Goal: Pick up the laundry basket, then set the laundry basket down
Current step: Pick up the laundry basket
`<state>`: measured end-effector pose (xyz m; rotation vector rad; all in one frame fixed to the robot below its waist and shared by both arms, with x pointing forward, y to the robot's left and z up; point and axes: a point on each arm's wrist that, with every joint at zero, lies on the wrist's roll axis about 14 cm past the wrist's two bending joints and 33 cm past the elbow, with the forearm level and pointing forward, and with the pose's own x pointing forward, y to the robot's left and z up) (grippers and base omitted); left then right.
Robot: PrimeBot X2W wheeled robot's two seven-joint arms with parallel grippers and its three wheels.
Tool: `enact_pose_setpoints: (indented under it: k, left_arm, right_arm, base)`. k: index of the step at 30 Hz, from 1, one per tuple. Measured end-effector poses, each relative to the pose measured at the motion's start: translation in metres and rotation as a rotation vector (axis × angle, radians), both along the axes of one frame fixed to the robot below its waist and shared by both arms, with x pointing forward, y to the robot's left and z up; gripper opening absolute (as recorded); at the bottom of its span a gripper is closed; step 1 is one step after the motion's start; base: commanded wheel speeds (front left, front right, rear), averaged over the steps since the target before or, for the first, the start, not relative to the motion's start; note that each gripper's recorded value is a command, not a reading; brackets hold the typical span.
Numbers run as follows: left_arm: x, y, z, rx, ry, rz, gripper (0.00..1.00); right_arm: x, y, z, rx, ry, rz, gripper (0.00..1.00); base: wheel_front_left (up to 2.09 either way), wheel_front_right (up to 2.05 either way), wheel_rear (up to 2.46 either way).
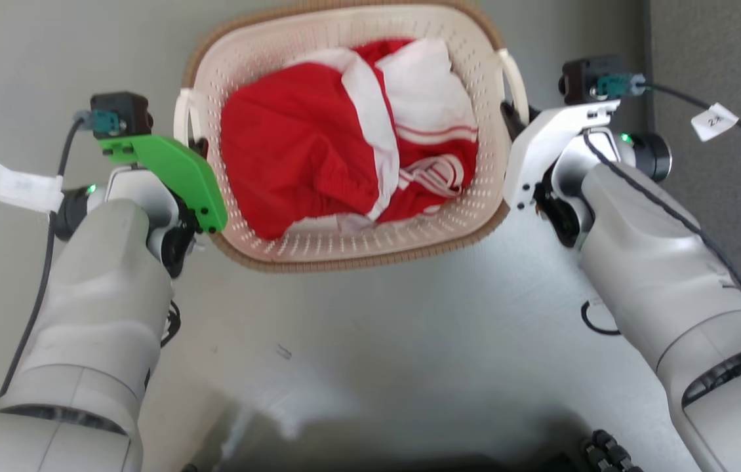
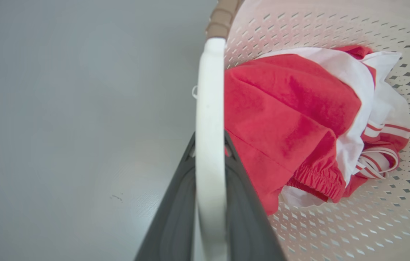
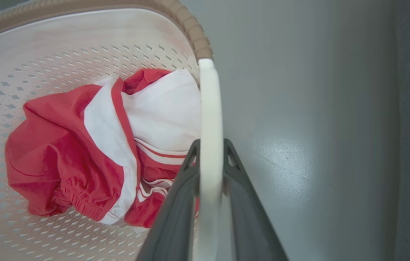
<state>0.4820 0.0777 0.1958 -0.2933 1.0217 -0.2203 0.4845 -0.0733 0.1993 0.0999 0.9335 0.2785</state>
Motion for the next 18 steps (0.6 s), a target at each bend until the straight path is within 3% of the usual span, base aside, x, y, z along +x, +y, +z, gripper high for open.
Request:
enact_pose_setpoints:
  k: [18]
  left_arm:
    - [-0.024,0.0,0.053,-0.021,-0.01,0.023,0.0]
  right_arm:
    - [-0.032,-0.002,0.047,0.021,0.002,-0.009,0.0]
  base:
    - [0.0,0.0,0.0]
